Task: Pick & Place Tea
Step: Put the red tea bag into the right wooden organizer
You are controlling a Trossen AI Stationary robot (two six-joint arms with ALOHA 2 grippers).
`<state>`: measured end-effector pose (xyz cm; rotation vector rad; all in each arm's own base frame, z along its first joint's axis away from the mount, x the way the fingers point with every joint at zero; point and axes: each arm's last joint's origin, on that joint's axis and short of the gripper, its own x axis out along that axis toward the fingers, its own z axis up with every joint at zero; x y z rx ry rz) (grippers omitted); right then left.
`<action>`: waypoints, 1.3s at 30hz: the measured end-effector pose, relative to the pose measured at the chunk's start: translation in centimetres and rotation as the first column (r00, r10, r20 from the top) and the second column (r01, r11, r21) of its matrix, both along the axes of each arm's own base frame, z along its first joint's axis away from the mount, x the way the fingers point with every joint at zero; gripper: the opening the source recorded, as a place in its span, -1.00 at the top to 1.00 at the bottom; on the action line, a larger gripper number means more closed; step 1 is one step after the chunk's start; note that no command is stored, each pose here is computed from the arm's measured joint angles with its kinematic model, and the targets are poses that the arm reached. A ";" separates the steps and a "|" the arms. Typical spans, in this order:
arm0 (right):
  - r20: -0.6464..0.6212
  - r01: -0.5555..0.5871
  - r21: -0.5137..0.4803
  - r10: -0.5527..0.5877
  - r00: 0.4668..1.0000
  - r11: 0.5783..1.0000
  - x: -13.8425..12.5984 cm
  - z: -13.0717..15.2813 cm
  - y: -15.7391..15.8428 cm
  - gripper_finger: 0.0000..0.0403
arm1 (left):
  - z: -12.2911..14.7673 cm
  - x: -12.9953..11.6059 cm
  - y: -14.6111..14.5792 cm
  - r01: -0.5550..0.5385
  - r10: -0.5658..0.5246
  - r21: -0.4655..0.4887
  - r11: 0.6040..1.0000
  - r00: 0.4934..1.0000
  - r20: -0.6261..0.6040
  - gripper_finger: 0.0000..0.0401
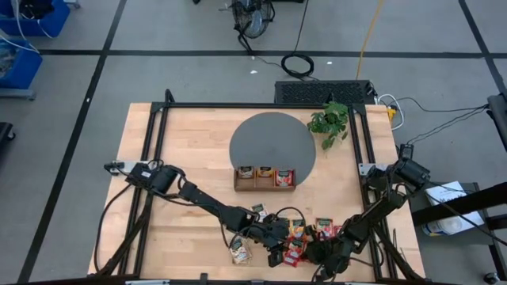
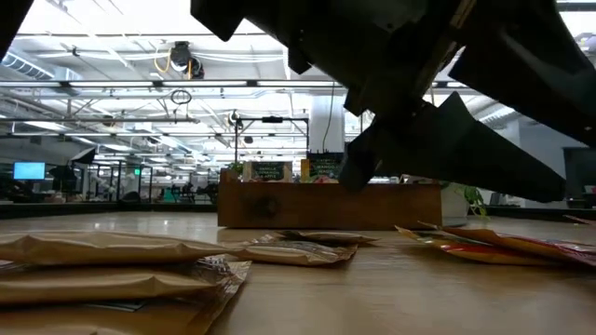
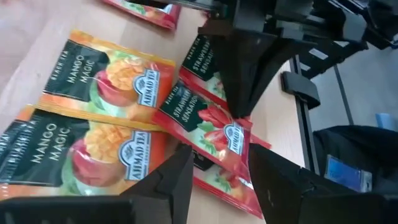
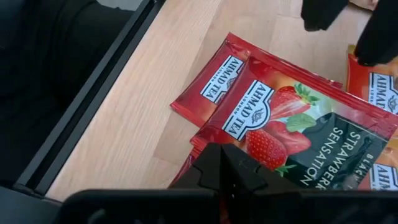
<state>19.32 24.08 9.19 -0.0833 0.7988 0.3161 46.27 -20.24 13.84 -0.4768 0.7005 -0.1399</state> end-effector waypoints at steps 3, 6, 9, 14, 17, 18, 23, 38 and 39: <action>0.004 0.000 0.013 0.000 1.000 1.000 -0.3 -0.4 -0.4 1.00 | 0.1 0.3 0.6 -0.013 0.013 -0.003 1.000 1.000 0.005 0.22; 0.016 -0.008 0.033 0.008 1.000 0.999 -0.5 -0.6 -0.6 1.00 | -0.1 0.5 1.4 -0.029 0.029 0.003 1.000 1.000 -0.008 0.22; 0.014 -0.016 0.023 0.015 1.000 1.000 -0.6 -0.8 -0.7 1.00 | 0.0 0.8 2.0 -0.044 0.044 0.004 0.999 0.999 -0.006 0.22; 0.019 -0.034 -0.001 0.034 0.999 0.999 -0.4 -0.8 -0.9 1.00 | -0.2 0.8 2.4 -0.046 0.047 0.019 0.999 0.999 -0.019 0.22; 0.023 -0.043 -0.015 0.043 0.999 0.999 -0.3 -0.8 -1.0 1.00 | -0.8 0.8 2.4 -0.031 0.032 0.021 0.999 0.999 -0.039 0.22; 0.025 -0.044 -0.021 0.045 0.999 0.999 -0.2 -0.8 -1.1 1.00 | -1.2 0.8 2.4 -0.029 0.029 0.018 0.999 0.998 -0.049 0.22; 0.026 -0.048 -0.033 0.049 0.998 0.998 0.1 -0.9 -1.4 1.00 | -2.3 1.1 2.1 -0.014 0.014 -0.018 1.000 0.999 -0.044 0.22; 0.052 -0.057 -0.038 0.059 0.997 0.998 0.5 -0.7 -1.5 1.00 | -2.2 1.2 1.5 0.070 -0.070 0.023 0.997 0.997 0.028 0.23; 0.055 -0.059 -0.040 0.061 0.997 0.997 0.5 -0.7 -1.5 1.00 | -2.1 1.3 1.4 0.076 -0.078 0.027 0.997 0.996 0.043 0.26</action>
